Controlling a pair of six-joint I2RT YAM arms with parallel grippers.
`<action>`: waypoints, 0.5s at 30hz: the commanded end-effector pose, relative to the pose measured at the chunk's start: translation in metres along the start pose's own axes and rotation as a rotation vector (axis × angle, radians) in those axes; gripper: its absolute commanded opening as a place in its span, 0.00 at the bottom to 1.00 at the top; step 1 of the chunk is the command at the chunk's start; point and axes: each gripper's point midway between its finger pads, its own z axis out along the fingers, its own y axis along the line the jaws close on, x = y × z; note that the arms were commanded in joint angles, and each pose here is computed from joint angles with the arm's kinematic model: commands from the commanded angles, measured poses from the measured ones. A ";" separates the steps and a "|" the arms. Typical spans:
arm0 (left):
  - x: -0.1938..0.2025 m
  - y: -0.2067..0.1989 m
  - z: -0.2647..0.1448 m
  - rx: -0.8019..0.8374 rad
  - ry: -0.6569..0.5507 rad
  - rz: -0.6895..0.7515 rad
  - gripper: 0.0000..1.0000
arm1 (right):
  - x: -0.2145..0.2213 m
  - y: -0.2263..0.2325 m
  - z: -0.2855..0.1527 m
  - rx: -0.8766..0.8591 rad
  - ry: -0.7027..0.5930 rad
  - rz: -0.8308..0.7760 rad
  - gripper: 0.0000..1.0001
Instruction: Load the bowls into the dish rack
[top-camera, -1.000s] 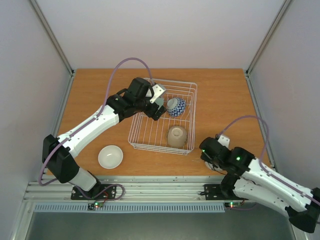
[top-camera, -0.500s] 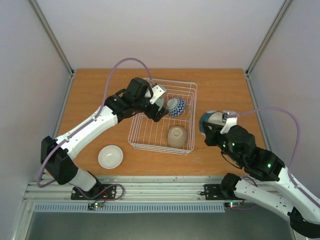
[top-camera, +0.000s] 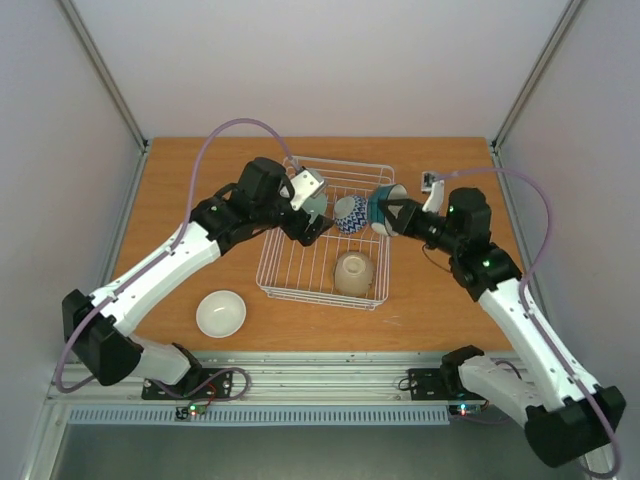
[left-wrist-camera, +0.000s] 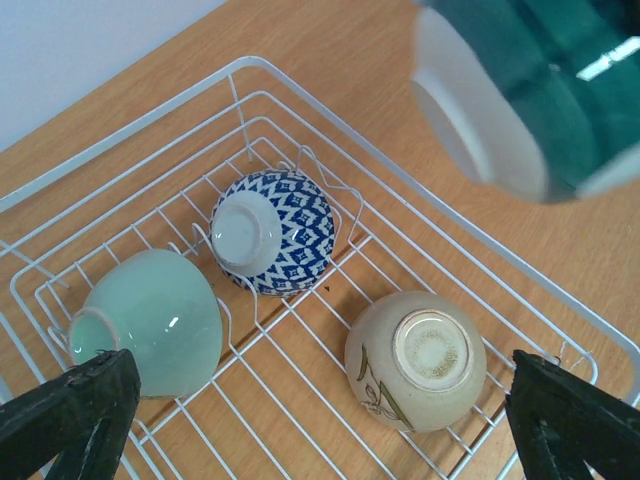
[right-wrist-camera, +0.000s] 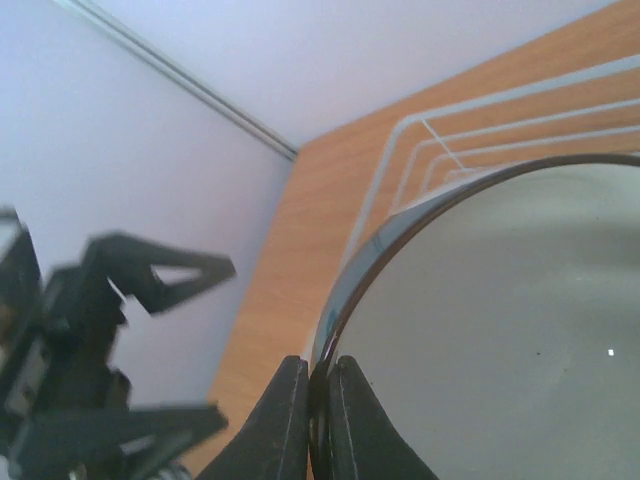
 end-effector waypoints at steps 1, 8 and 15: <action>-0.017 -0.002 -0.013 0.005 -0.089 0.017 0.99 | -0.049 0.053 -0.016 -0.435 -0.059 0.022 0.01; -0.017 -0.001 -0.014 0.007 -0.097 0.014 0.99 | -0.078 0.053 -0.030 -0.812 -0.066 0.177 0.01; -0.016 0.008 -0.006 -0.003 -0.097 -0.029 0.99 | -0.045 0.066 -0.050 -0.839 -0.029 0.049 0.01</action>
